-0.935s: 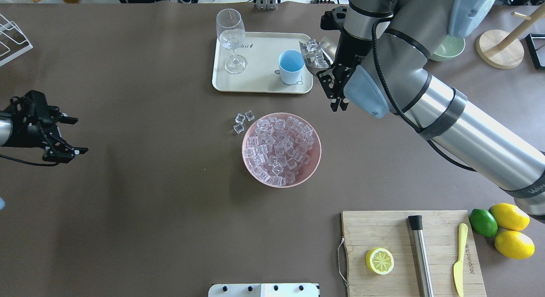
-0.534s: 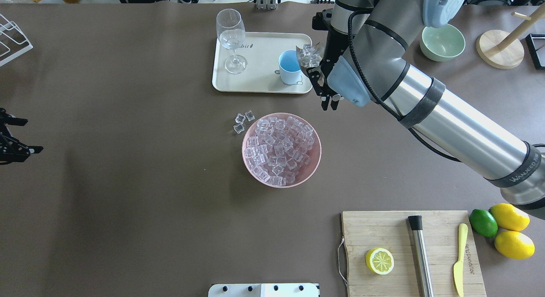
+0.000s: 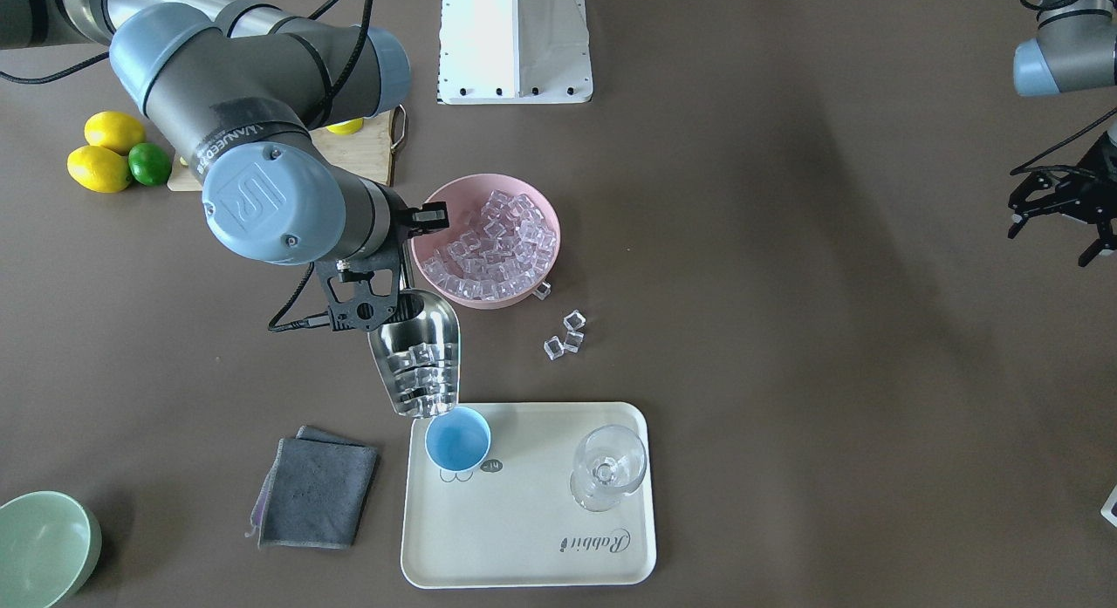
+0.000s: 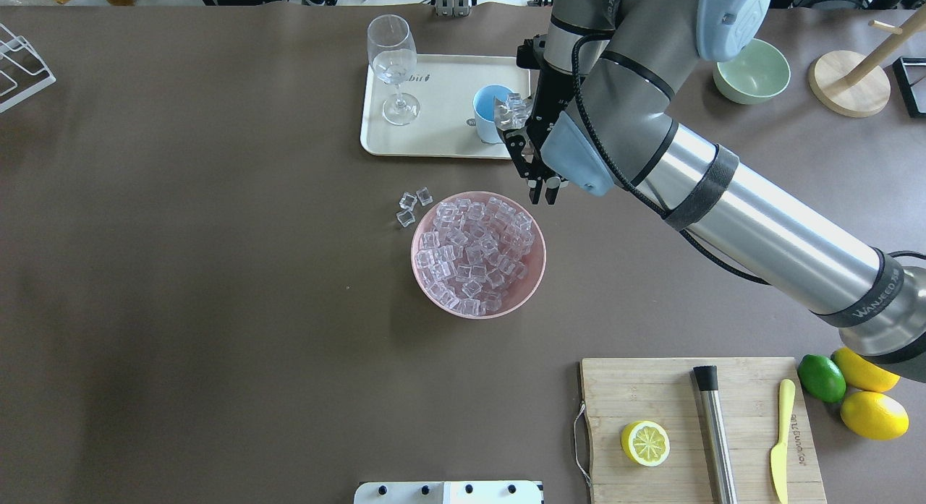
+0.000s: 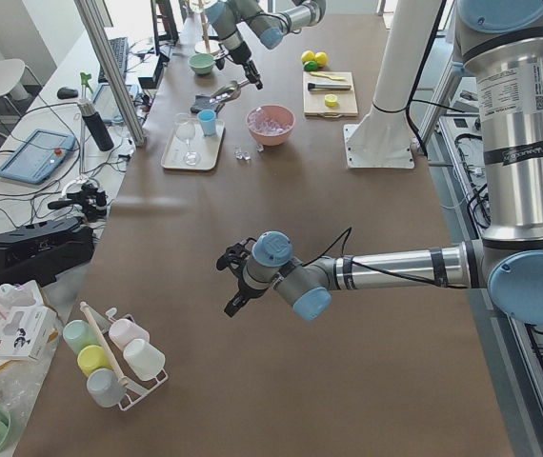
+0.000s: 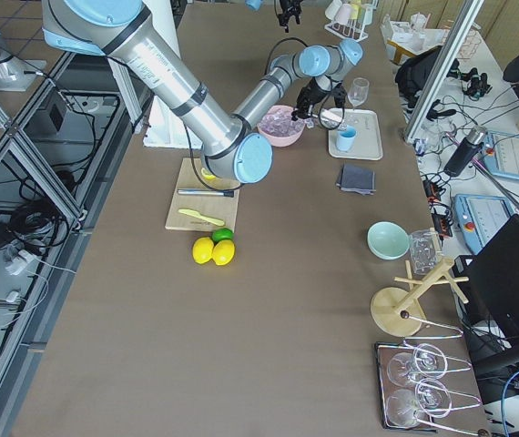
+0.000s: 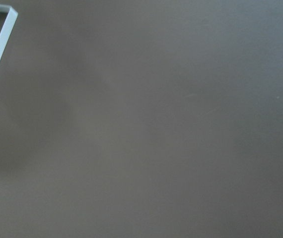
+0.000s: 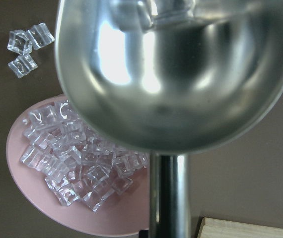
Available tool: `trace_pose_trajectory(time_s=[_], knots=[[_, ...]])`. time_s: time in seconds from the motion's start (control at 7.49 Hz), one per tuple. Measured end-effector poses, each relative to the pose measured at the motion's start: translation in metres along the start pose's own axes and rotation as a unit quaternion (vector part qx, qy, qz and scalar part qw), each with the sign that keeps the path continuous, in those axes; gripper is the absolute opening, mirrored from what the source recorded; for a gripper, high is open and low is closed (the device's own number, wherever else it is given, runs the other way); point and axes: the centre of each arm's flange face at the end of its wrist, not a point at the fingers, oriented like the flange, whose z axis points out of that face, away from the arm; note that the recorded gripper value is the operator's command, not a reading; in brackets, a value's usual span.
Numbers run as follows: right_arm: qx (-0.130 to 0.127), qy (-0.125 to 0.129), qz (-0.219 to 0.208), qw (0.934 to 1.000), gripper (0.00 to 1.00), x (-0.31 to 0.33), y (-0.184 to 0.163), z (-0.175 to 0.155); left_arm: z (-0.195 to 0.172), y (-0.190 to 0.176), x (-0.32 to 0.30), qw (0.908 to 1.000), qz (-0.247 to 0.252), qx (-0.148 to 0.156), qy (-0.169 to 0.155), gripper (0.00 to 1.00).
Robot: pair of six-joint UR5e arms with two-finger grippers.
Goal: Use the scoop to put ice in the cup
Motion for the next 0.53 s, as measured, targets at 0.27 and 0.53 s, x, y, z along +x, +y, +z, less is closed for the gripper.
trace_pose_trajectory(time_s=[0.27, 0.53], knots=[[-0.013, -0.018, 0.003, 0.9997, 0.00, -0.011, 0.003, -0.003, -0.003, 0.020, -0.022, 0.9980, -0.046, -0.041, -0.014, 0.98], [-0.028, -0.040, 0.006, 0.9988, 0.00, -0.025, 0.008, -0.009, -0.002, 0.027, -0.029, 0.9952, -0.069, -0.067, -0.016, 0.98]])
